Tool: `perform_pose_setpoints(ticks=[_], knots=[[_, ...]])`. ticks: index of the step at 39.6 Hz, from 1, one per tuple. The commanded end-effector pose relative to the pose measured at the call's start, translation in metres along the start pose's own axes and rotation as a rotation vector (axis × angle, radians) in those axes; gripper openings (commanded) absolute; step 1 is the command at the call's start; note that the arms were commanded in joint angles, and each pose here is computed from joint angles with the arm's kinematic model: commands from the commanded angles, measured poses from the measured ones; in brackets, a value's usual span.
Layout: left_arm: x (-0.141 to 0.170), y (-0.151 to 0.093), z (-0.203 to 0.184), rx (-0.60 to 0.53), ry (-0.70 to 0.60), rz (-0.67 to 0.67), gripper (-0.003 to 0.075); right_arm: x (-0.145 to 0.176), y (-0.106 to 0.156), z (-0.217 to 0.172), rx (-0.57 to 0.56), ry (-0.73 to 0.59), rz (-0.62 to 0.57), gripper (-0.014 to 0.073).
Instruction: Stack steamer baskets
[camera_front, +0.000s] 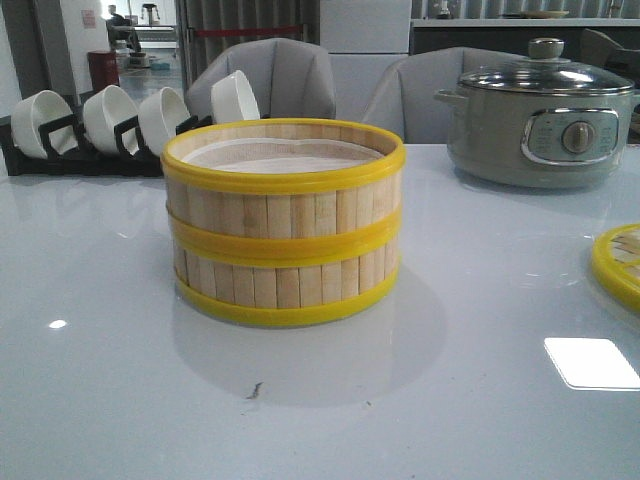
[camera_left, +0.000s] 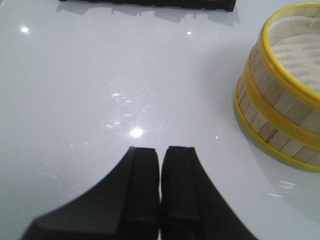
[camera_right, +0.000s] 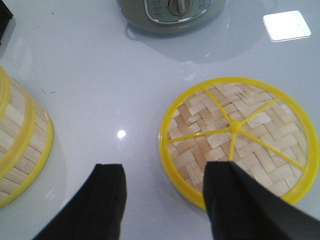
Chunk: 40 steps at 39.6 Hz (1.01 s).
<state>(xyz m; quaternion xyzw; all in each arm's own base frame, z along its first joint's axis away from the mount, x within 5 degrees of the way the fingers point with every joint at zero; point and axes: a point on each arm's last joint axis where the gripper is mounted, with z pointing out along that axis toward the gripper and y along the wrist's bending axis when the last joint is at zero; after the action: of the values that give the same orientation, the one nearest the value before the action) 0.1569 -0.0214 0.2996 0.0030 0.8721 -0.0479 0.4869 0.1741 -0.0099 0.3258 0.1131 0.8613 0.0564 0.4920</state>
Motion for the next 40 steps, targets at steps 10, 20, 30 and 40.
perform_pose_setpoints(ticks=[10, 20, 30, 40], knots=[[-0.0157, -0.0024, -0.0061, 0.024, -0.115, -0.009, 0.0109, -0.0142, 0.0027, -0.0066, -0.007, -0.076, -0.023, 0.0307], [-0.0157, -0.0024, -0.0061, 0.024, -0.115, -0.009, 0.0109, -0.0128, 0.0025, -0.0065, -0.005, -0.06, -0.023, 0.0064], [-0.0157, -0.0024, -0.0061, 0.024, -0.115, -0.009, 0.0109, -0.0126, 0.0025, -0.0065, -0.005, -0.058, -0.023, 0.0057], [-0.0157, -0.0024, -0.0061, 0.024, -0.115, -0.009, 0.0109, -0.0121, 0.0046, -0.0064, -0.016, -0.055, -0.029, 0.0057]])
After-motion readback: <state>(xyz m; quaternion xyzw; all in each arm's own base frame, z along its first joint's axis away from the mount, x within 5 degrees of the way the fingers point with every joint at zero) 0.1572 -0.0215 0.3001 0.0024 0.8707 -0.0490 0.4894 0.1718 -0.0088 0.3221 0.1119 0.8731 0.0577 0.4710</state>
